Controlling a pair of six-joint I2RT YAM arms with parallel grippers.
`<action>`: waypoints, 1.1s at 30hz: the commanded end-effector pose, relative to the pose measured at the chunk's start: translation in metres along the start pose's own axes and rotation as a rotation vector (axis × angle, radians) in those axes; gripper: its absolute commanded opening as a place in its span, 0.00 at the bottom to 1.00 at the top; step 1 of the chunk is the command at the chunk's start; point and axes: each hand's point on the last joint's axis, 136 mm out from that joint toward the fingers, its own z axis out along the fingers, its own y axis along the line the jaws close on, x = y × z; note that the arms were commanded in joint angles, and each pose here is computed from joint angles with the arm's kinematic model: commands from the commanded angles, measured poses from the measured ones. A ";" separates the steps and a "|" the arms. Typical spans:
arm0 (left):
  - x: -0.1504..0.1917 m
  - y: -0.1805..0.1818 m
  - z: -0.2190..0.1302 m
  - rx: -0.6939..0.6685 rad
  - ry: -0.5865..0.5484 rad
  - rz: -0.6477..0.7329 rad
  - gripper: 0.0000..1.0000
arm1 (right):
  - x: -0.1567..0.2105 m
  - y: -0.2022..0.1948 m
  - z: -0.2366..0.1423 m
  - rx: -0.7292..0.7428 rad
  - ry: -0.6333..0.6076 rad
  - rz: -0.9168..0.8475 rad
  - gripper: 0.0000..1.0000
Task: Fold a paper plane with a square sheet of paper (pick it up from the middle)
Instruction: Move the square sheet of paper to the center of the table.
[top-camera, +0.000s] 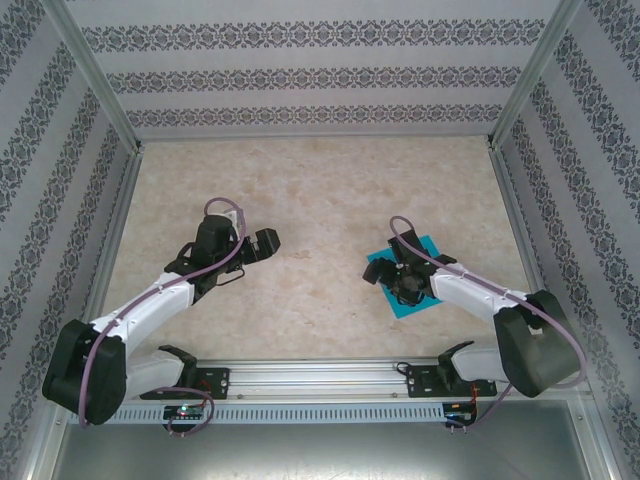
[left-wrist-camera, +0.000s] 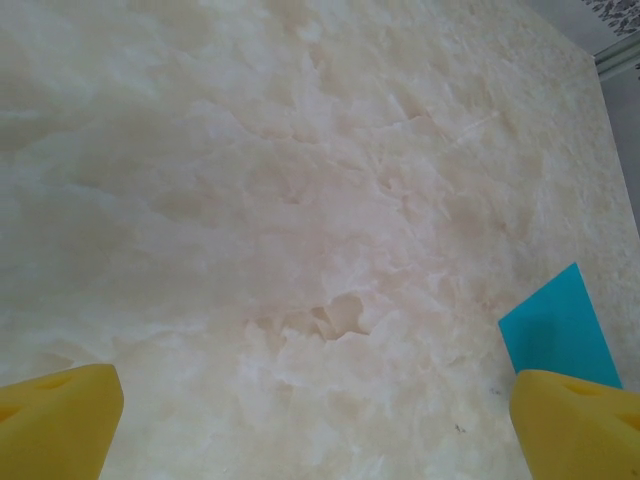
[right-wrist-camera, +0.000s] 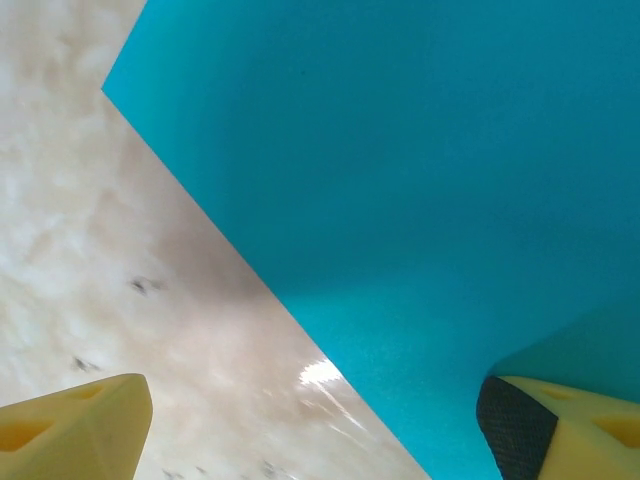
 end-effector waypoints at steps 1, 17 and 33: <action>-0.009 -0.009 -0.007 0.003 -0.033 0.004 1.00 | 0.003 0.005 0.022 -0.020 -0.009 0.121 0.88; -0.015 -0.009 -0.016 -0.007 -0.069 0.012 1.00 | -0.028 0.096 0.001 -0.071 -0.082 -0.093 0.91; -0.017 -0.020 -0.006 0.019 -0.050 0.021 1.00 | -0.004 0.052 0.030 -0.093 0.004 0.006 0.88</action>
